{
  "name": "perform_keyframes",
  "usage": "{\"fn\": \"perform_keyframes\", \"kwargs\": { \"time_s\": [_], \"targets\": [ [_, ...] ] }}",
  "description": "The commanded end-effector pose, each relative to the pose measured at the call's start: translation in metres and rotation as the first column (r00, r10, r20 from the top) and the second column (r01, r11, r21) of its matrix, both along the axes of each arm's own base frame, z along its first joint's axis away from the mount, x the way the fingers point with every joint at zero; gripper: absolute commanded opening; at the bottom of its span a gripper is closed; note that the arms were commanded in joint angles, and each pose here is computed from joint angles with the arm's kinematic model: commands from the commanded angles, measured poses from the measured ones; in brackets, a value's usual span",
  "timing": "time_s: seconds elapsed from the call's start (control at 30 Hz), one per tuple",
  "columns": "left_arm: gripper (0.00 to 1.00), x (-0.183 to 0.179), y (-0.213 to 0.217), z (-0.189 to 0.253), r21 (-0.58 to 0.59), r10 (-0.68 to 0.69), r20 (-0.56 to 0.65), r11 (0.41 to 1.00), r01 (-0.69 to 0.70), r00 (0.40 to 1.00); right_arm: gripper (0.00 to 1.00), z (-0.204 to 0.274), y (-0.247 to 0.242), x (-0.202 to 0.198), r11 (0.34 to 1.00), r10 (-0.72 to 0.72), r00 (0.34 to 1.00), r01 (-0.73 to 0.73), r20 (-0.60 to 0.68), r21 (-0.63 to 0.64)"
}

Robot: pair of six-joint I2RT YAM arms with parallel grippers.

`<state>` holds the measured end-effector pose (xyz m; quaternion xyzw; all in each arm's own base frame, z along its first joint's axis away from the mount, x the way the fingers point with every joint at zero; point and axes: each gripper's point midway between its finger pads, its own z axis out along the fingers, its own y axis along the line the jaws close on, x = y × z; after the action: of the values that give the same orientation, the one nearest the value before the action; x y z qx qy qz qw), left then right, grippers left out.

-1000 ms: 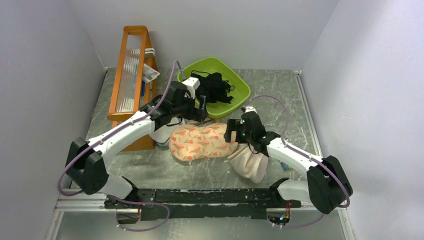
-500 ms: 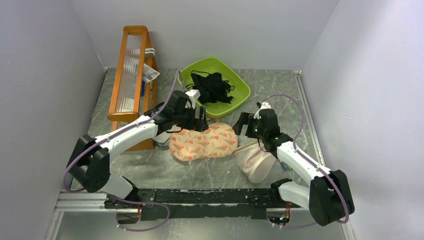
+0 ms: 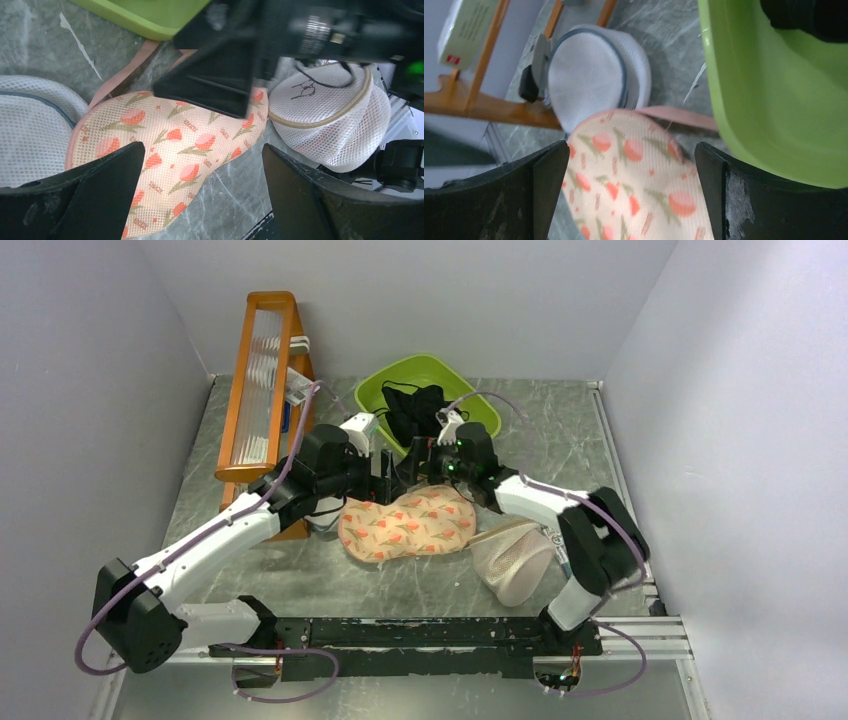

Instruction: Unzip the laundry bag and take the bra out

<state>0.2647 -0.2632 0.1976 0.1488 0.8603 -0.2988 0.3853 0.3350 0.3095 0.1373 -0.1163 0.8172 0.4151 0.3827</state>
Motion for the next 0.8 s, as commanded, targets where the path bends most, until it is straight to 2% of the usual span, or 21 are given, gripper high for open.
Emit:
{"fn": "perform_keyframes", "kwargs": {
  "time_s": [0.0,0.13,0.27,0.4,0.53,0.77],
  "targets": [
    [0.99,-0.003,0.006,0.018,-0.001,-0.002,0.063,1.000,0.002,0.998,0.98,-0.018,0.017,0.027,1.000,-0.018,0.999,0.018,-0.036,0.010],
    [0.99,-0.008,-0.001,0.017,-0.017,-0.037,0.031,0.999,0.037,0.999,0.99,-0.041,-0.004,0.055,0.989,-0.129,0.990,0.124,-0.051,-0.082],
    [0.99,-0.011,-0.013,0.009,-0.049,-0.075,-0.011,0.996,0.074,0.997,0.99,-0.042,-0.053,0.087,0.963,-0.258,0.965,0.254,-0.041,-0.087],
    [0.99,-0.015,-0.032,0.000,-0.088,-0.147,-0.057,0.986,0.142,0.987,0.99,-0.054,-0.088,0.089,0.956,-0.288,0.954,0.280,-0.086,-0.092],
    [0.99,-0.014,-0.044,-0.006,-0.068,-0.162,-0.081,0.985,0.157,0.983,0.99,-0.041,-0.103,0.074,0.941,-0.298,0.954,0.287,-0.038,-0.177],
    [0.99,-0.013,-0.059,-0.014,-0.076,-0.182,-0.074,0.981,0.176,0.981,1.00,-0.025,-0.104,0.000,0.952,-0.185,0.982,0.167,-0.046,-0.256]
  ]
}}
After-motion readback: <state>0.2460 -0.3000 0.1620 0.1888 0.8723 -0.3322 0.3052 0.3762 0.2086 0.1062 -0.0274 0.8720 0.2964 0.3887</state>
